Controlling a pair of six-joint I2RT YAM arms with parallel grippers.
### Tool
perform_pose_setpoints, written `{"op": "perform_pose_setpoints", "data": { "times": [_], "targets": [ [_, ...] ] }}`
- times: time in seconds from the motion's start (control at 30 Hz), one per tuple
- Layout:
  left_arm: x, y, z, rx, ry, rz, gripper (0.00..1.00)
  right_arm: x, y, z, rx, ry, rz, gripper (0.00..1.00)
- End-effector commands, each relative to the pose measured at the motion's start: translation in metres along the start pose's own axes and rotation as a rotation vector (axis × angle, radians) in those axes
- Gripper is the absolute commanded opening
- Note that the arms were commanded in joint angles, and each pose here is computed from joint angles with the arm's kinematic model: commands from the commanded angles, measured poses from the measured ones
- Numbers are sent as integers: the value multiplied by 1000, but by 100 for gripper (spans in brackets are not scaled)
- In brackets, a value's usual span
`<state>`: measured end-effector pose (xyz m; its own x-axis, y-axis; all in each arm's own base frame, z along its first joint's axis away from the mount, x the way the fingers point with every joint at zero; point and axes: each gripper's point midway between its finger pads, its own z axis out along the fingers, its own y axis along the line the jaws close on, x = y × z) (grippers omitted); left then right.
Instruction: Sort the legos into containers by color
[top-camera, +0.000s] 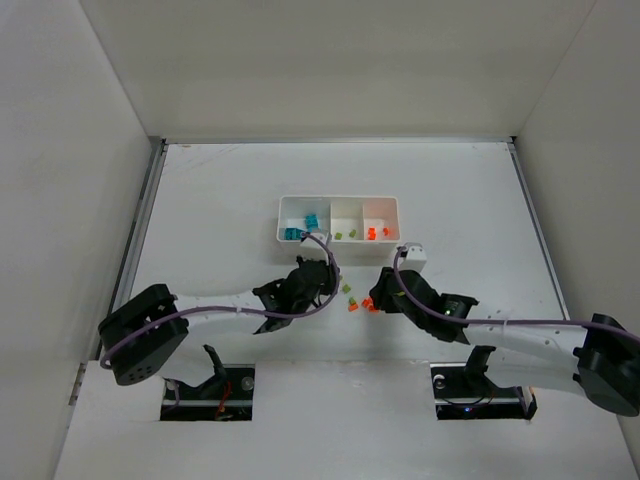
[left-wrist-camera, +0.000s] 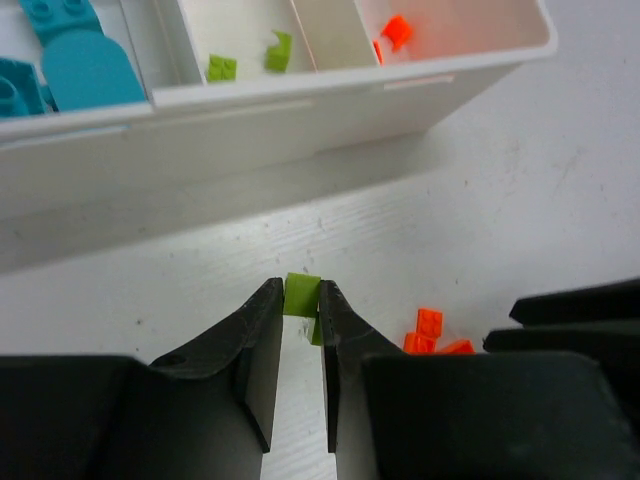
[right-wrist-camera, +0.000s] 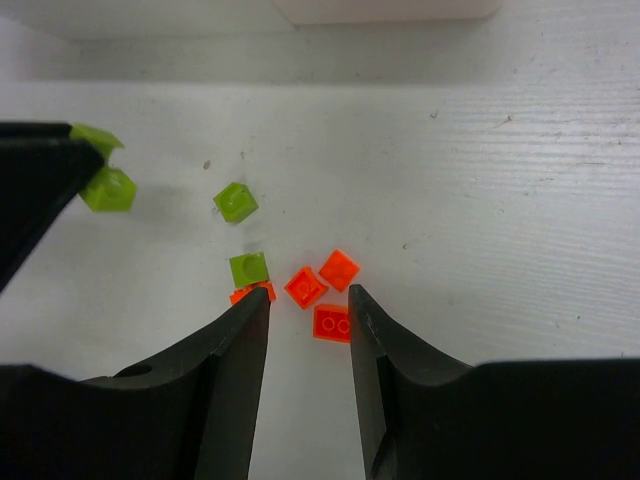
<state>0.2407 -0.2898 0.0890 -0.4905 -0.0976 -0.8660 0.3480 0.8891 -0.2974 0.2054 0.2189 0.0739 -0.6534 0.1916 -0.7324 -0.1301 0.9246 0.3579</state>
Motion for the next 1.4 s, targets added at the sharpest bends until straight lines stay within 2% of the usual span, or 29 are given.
{"op": "perform_pose_setpoints", "data": {
  "times": [0.0,0.17,0.33,0.63,0.7,0.77,0.87,1.1,1.27,1.37],
  "targets": [
    [-59,-17,3,37,-118,-33,13,-6,3,-5,-8,-32,28,43],
    [-102,-25,13,35,-197,-24,13,0,4,-9,-16,-16,15,43],
    [-128,-24,38,8,-229,-16,13,9,6,-8,-23,-3,16,43],
    [-124,-9,104,-71,-186,24,16,19,8,-4,-5,13,-10,43],
    [-123,-6,112,-81,-180,23,20,23,5,-2,14,29,-31,44],
    [-121,-6,116,-84,-175,22,28,29,1,1,34,51,-45,46],
    [-125,-8,109,-77,-190,16,37,35,4,3,43,71,-71,49],
    [-121,-5,80,-61,-194,-4,37,41,4,11,77,96,-106,49],
    [-96,8,47,-57,-166,-15,37,42,1,17,119,101,-137,44],
    [-76,19,28,-60,-139,-17,37,44,-6,19,159,106,-160,37]
  ]
}}
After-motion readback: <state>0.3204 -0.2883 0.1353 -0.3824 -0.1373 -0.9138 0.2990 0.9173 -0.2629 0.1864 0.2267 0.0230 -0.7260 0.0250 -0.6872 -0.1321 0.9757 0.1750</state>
